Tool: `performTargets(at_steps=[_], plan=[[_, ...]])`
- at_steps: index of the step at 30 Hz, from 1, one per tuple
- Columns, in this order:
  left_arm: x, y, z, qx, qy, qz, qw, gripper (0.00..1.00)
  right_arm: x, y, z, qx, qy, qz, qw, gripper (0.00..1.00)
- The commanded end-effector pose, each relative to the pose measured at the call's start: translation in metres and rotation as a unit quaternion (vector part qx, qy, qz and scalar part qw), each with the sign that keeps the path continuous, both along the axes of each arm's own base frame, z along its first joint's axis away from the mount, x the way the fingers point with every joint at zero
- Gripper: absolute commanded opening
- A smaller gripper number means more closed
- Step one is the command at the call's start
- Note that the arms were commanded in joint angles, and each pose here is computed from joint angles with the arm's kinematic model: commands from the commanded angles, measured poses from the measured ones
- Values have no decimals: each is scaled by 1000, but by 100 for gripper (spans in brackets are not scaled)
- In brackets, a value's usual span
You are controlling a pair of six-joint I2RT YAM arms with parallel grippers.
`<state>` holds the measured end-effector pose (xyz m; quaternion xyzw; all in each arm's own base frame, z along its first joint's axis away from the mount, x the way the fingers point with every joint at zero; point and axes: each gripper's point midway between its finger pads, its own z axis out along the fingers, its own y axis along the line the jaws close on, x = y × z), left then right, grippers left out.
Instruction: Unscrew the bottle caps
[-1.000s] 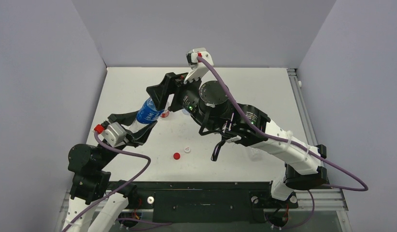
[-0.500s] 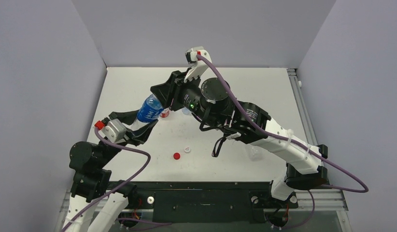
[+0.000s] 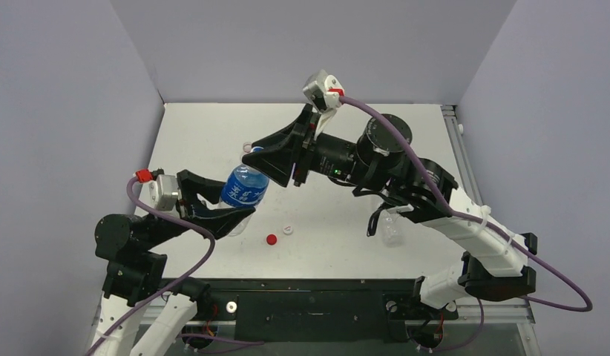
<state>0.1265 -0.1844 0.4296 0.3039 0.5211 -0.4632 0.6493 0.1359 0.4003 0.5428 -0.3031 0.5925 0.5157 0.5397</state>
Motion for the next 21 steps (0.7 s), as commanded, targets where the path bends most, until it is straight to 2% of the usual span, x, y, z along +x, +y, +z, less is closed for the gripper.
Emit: performTargets(at_steps=[1,7,14,18,21], plan=[[-35,-14,9,-3,53,-117,992,1,-62,-20,38,56,-86,152,983,0],[-44,-15,12,-2,69,-145,987,1,-74,-29,37,67,-99,190,974,0],[-39,-15,10,3,61,-133,989,1,-49,-23,30,44,-73,130,988,0],[-42,-16,12,1,64,-143,988,1,-63,-27,28,46,-86,165,981,0],[-47,-17,13,4,71,-159,985,1,-75,-42,45,82,-118,177,974,0]])
